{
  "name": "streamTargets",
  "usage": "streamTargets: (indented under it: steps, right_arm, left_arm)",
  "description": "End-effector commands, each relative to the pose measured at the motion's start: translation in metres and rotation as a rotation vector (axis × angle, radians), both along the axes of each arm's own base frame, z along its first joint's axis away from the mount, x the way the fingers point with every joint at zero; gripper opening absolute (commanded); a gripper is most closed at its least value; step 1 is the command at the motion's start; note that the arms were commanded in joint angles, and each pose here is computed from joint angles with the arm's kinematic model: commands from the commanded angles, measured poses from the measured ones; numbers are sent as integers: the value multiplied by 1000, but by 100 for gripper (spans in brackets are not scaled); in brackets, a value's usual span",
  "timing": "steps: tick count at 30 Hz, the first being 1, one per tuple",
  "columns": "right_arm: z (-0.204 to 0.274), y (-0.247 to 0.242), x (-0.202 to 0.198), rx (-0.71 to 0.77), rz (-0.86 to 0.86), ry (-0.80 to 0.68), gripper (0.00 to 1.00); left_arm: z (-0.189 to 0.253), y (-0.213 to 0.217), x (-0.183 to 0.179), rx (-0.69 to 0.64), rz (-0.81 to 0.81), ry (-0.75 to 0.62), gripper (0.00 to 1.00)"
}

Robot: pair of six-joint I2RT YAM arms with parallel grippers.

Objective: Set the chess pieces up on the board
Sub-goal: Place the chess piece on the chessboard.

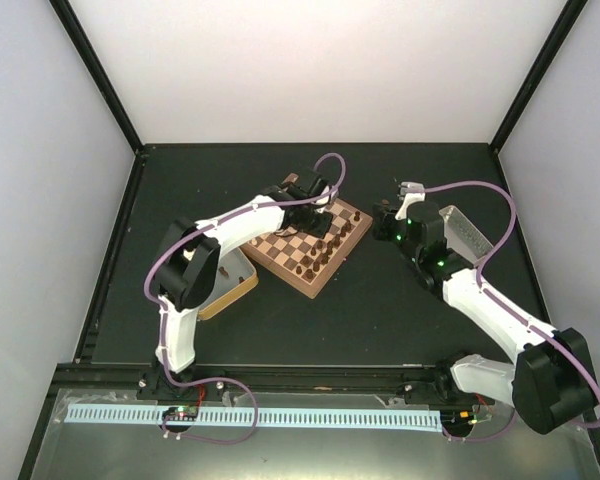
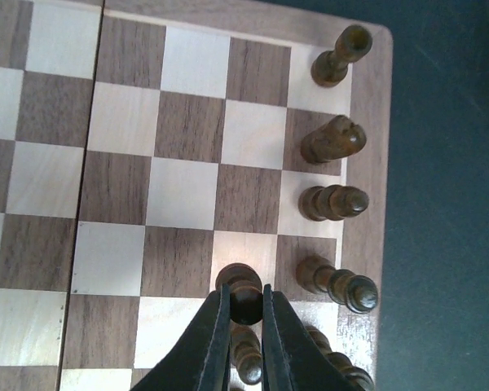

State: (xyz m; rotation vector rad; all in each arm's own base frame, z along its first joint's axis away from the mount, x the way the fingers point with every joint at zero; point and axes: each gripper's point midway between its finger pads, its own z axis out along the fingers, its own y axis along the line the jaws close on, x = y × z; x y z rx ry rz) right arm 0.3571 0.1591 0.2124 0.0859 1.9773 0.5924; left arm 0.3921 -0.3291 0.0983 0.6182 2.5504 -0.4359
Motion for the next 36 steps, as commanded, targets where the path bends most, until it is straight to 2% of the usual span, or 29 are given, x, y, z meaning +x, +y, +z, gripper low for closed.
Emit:
streamTargets:
  steps: [1,23,29,36]
  right_arm:
    - [16,2,6,0,13,-33,1]
    - [12,0,7,-7,-1,-9,1]
    - [13,1,7,-6,6,-8,1]
    - [15,8,5,6,43,-5,2]
  left_arm:
    - [3,-11,5,-10,-41,-12,2]
    - [-31,-11,-1,31,-28,96,6]
    - [-35,-13,-2,19,-20,116,11]
    - [-23,-13,0,2,13,118,26]
